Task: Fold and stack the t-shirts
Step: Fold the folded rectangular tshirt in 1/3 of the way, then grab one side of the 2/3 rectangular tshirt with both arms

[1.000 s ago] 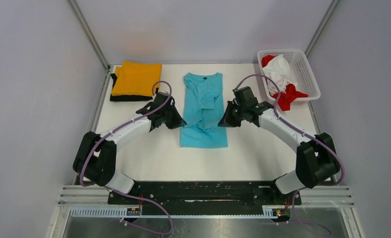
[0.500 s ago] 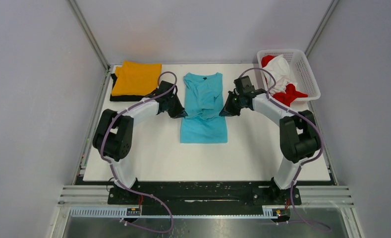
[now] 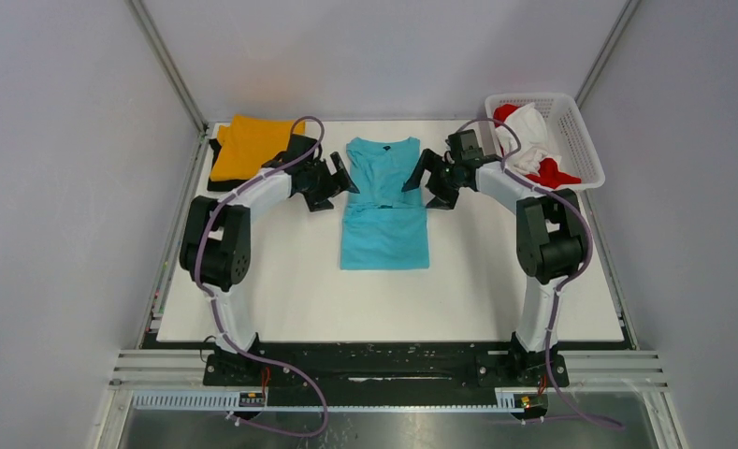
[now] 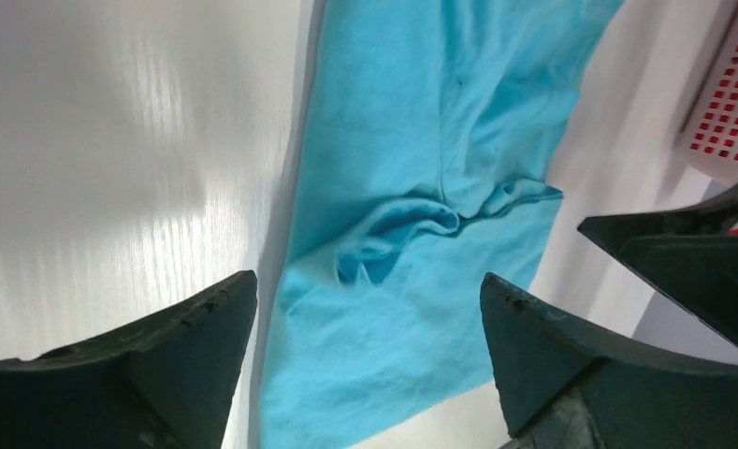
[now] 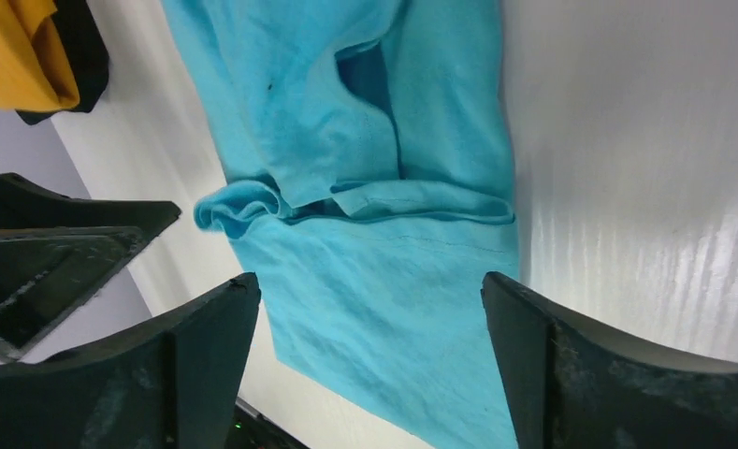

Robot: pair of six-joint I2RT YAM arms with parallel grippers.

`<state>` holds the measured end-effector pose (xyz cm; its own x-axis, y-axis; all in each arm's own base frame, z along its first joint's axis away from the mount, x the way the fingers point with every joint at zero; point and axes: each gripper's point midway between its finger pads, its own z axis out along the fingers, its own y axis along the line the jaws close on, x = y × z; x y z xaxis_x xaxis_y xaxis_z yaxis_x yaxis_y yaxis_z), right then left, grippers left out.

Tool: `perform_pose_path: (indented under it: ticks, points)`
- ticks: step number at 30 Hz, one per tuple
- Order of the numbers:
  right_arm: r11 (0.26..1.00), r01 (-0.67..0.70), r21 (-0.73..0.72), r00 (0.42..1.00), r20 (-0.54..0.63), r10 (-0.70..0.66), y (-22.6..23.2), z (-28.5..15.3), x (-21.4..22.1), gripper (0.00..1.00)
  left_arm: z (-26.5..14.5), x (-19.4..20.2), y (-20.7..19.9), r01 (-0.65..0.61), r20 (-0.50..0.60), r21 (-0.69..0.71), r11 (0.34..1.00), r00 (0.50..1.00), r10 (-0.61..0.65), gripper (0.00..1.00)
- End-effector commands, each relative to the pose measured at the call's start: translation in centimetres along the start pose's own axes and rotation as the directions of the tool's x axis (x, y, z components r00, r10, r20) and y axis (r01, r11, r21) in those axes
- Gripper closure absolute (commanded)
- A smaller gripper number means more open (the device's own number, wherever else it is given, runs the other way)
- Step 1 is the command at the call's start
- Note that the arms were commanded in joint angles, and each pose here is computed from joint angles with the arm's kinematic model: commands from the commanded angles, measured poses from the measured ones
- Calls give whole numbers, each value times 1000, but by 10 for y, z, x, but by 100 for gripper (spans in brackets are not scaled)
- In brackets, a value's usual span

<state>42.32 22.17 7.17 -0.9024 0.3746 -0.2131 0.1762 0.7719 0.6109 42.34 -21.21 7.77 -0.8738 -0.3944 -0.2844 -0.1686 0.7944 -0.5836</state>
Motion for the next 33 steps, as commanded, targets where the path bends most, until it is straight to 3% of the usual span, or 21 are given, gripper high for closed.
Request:
perform_pose_path:
  ticks: [1, 6, 15, 26, 33]
  points:
    - [995, 71, -73, 997, 45, -68, 20, -29, -2, 1, -45, -8, -24, -90, 74, 72, 993, 994, 85, 9]
    - [995, 68, -70, 997, 29, -67, -10, -48, 46, 1, -75, 33, -15, -89, 58, 121, 989, 995, 82, 7]
    - [996, 11, -84, 997, -78, -18, -53, -56, 121, 1, -82, 126, 34, -43, 2, 32, 999, 999, 43, 9]
    - [1000, 28, -1, 989, -146, -28, -74, -35, 144, 14, -47, 151, 58, 18, -71, -33, 999, 997, -21, 35]
    - [998, 23, 61, 988, -154, -13, -88, -24, 147, 34, -26, 153, 65, 36, -101, -62, 997, 994, -42, 51]
